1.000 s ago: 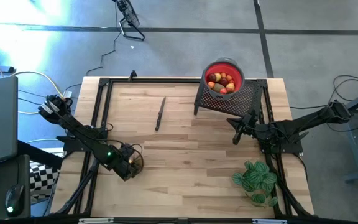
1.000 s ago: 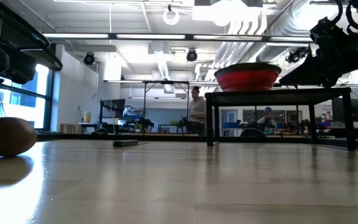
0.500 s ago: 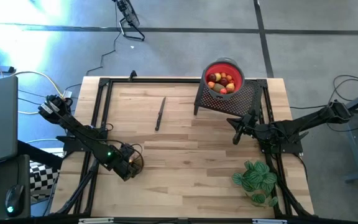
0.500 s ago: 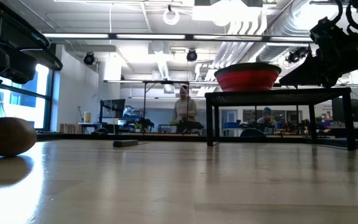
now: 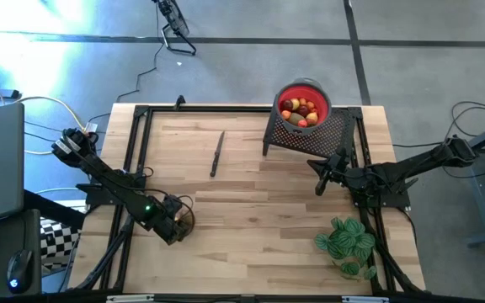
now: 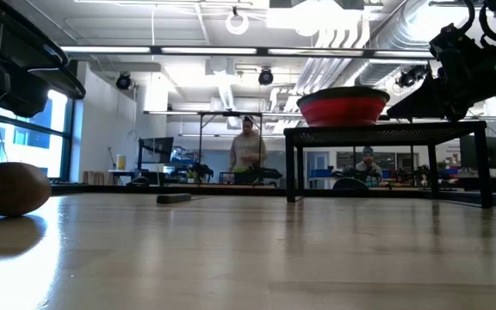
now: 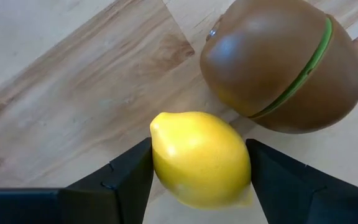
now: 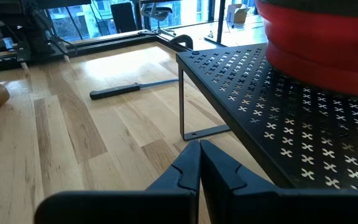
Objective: Pick & Place Fruit
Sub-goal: Put the yellow lemon into the red strainer bowl on the shelf
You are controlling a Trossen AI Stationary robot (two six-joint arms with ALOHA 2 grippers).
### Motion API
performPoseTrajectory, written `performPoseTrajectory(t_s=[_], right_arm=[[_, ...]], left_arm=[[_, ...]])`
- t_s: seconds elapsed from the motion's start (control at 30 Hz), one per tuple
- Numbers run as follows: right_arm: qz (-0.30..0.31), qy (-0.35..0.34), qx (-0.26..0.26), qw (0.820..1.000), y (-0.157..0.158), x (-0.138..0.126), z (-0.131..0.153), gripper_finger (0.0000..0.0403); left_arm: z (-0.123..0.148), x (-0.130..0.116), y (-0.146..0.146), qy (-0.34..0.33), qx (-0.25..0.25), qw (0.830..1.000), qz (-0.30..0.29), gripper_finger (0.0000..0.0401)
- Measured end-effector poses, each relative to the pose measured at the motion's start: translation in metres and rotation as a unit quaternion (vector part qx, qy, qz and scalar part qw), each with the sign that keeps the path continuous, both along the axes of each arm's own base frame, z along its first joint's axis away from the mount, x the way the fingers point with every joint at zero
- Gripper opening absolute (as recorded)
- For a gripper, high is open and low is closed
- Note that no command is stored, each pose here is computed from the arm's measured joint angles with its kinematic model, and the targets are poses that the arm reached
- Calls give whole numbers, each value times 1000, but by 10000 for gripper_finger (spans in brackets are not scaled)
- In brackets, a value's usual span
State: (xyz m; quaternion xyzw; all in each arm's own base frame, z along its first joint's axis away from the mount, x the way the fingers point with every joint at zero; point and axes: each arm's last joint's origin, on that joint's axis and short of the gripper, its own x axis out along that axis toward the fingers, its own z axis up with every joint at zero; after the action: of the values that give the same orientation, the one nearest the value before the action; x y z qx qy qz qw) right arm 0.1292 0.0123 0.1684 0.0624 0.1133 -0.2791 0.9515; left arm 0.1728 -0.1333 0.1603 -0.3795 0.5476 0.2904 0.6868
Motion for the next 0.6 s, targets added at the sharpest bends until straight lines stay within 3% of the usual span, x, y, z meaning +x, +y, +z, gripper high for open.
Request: performPoseTrajectory(t_s=[0.6], right_arm=[[0, 0, 0, 1000, 0, 0, 0, 2]], left_arm=[[2, 3, -2, -19, -8, 1000, -17, 232]])
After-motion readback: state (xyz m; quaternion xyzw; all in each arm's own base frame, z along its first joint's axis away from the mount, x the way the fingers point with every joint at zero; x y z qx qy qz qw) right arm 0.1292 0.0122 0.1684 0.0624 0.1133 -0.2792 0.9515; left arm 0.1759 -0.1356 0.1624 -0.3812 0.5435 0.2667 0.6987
